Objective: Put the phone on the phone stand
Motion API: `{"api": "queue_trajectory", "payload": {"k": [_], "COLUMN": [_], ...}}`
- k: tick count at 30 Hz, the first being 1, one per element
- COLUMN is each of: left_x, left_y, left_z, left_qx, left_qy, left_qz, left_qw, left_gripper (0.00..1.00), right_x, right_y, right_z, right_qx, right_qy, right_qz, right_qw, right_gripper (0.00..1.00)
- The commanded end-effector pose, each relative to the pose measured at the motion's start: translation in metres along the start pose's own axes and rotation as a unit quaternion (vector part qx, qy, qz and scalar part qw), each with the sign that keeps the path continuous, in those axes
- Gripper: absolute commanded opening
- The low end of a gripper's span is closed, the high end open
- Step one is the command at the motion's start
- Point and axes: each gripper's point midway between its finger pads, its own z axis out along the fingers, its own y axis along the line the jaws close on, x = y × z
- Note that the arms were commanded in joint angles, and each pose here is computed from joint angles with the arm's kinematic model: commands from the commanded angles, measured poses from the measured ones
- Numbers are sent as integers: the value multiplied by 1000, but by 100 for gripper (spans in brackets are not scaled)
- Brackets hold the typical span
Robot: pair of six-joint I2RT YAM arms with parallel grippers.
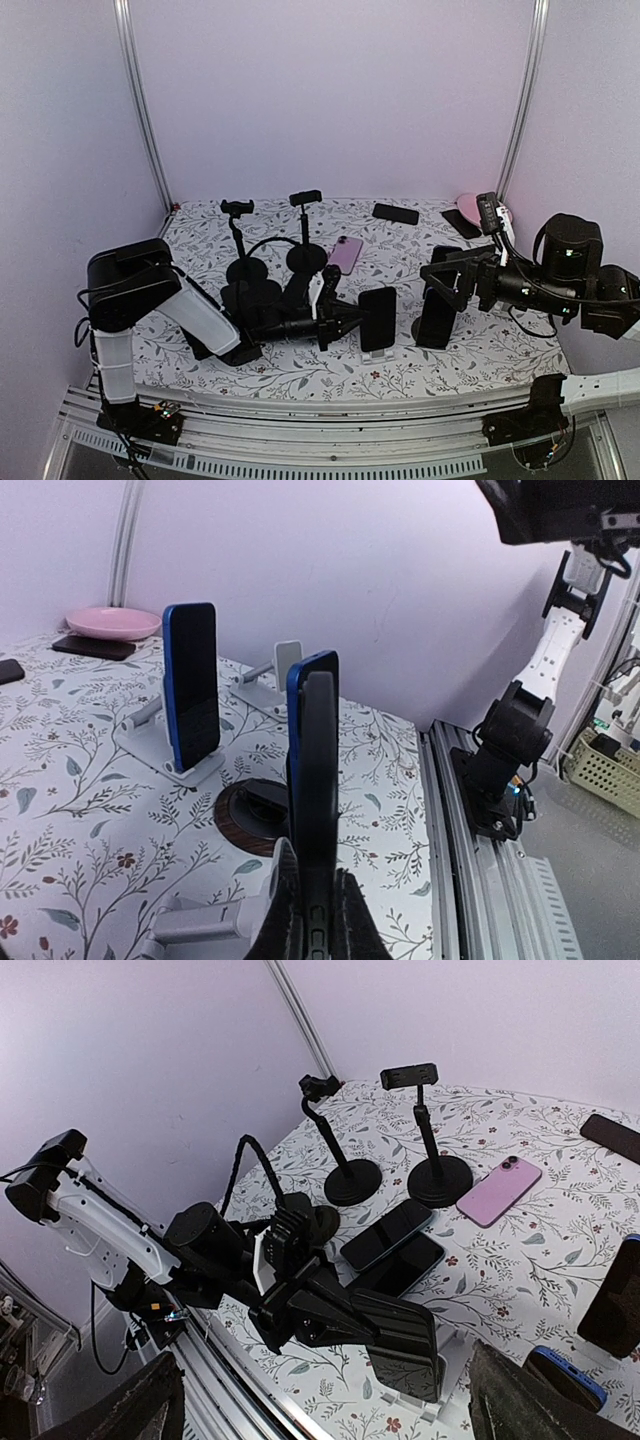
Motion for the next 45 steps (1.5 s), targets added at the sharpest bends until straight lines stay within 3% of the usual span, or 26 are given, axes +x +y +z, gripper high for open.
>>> {"api": "queue_trajectory", "payload": {"k": [1, 25, 40, 42, 45], "left_x": [-15, 24, 18, 13, 4], "left_y": [3, 8, 13, 14, 15], "left_z": [0, 0, 3, 1, -2], "left_qx": [4, 15, -6, -14, -24], "left_qy": [-49, -11, -2, -5, -9], "left_qz": [24, 12, 7, 11, 17], "left_qw": [998, 1000, 1000, 1000, 1000], "left_gripper": [0, 2, 67, 95, 97], "right_x": [3, 5, 7, 6, 6], "right_y": [-5, -2, -1, -1, -1], "right_z": [0, 1, 3, 3, 2], "right_qx": [10, 1, -2, -2, -3], "right_qy": [1, 6, 10, 9, 8], "right_qz": [2, 2, 1, 1, 2], "right_qw": [1000, 1000, 1000, 1000, 1000], "right_gripper": [99, 99, 99, 99, 99]}}
